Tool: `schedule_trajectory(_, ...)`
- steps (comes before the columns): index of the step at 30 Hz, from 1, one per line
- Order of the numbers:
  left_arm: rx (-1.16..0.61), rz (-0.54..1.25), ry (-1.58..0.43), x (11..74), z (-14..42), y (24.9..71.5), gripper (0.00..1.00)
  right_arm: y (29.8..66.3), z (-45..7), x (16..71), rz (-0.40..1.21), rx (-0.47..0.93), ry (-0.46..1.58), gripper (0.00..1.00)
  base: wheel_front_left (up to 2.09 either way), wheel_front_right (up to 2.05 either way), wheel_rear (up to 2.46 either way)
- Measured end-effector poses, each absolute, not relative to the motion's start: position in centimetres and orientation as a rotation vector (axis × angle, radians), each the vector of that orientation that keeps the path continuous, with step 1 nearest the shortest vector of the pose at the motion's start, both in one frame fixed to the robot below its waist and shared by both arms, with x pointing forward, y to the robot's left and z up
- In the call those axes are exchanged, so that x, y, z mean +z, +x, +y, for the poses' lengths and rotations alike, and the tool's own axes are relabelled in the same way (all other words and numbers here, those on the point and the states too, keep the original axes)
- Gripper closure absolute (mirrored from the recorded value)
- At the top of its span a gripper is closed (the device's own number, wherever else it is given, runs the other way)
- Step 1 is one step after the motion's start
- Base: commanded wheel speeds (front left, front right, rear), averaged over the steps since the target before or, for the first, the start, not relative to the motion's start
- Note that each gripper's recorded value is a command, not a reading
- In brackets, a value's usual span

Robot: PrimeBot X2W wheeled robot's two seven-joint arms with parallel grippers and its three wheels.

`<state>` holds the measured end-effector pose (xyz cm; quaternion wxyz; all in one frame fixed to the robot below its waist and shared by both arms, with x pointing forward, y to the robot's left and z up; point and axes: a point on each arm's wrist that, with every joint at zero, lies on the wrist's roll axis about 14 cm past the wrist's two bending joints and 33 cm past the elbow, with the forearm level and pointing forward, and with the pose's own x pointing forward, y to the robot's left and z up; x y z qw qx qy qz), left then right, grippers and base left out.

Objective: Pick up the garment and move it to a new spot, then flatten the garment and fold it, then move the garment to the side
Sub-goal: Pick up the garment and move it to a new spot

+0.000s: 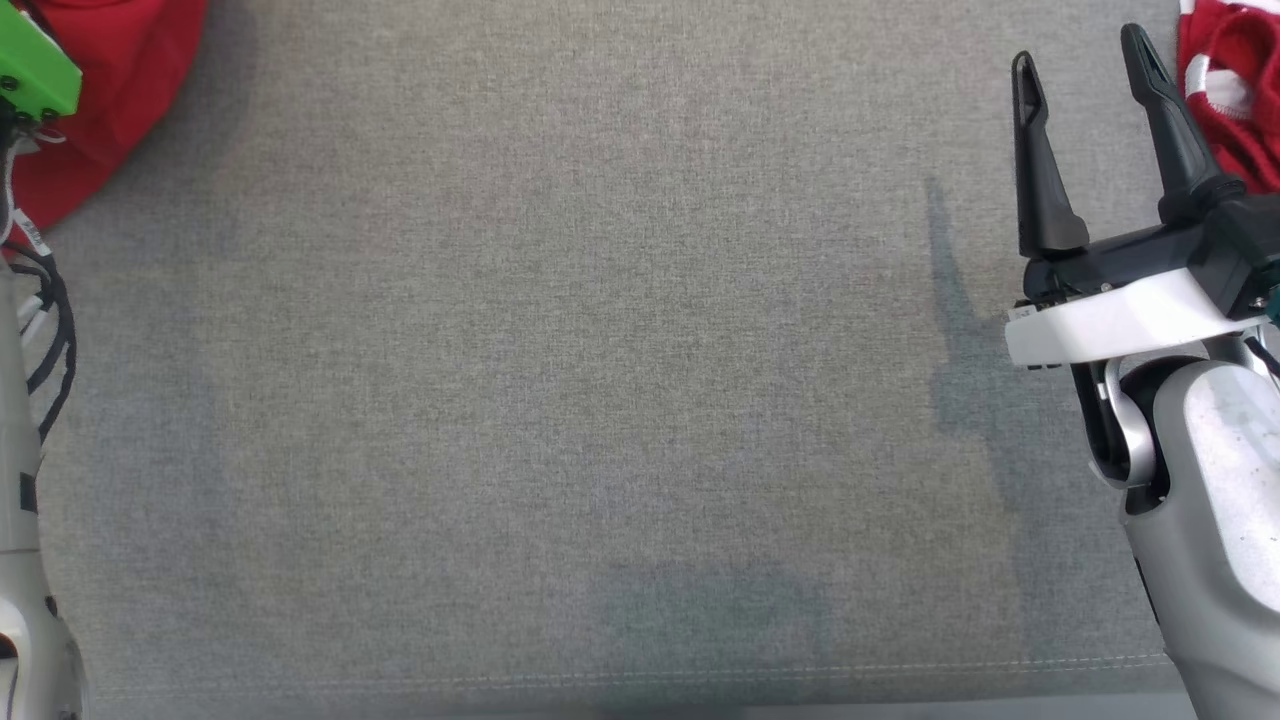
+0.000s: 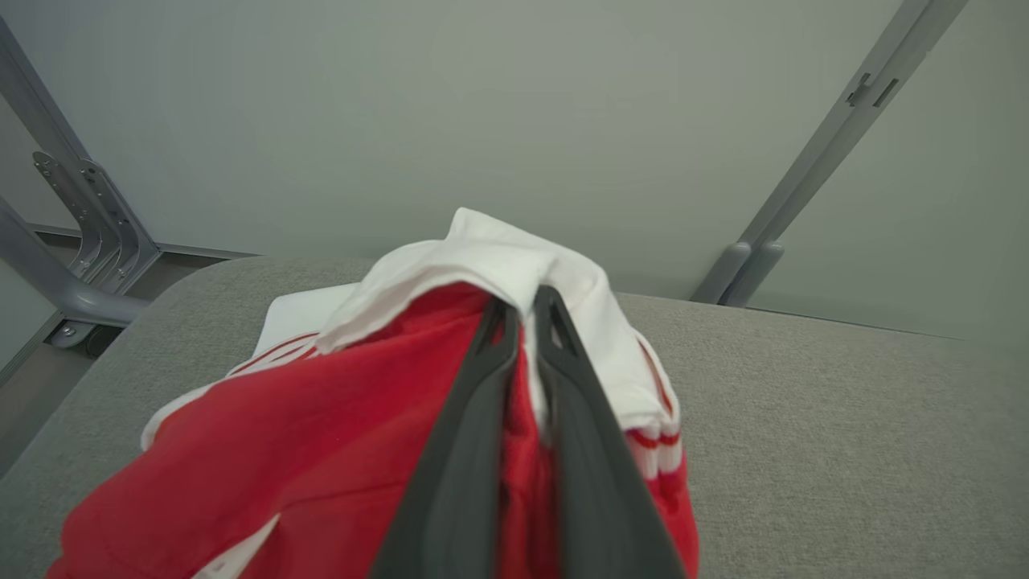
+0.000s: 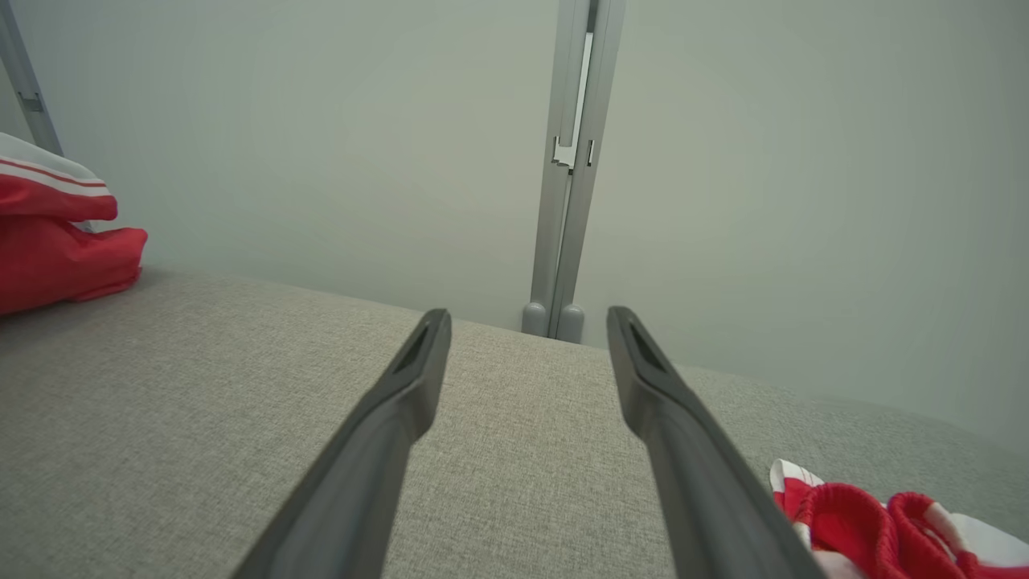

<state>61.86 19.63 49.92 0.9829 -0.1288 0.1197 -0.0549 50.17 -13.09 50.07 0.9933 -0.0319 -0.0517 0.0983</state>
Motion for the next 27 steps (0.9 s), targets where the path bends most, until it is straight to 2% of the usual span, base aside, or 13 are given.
schedule_trajectory(11,-0.252,0.156,-0.166,56.4,15.4,59.5,1.0,47.1,-13.2,52.2,-0.131,0.166,-0.012,0.0,0.0,0.0,0.0)
schedule_trajectory(15,-0.309,0.165,-0.139,56.4,13.3,57.8,1.0,46.0,-13.0,52.4,-0.124,0.162,0.01,0.0,0.0,0.0,0.0)
schedule_trajectory(22,-0.531,0.194,-0.07,55.3,4.9,52.2,1.0,42.8,-12.9,52.0,-0.088,0.147,0.042,0.0,0.0,0.0,0.0)
schedule_trajectory(27,-0.605,0.22,-0.08,53.8,2.1,48.5,1.0,40.9,-13.3,52.9,-0.102,0.13,0.048,0.0,0.0,0.0,0.0)
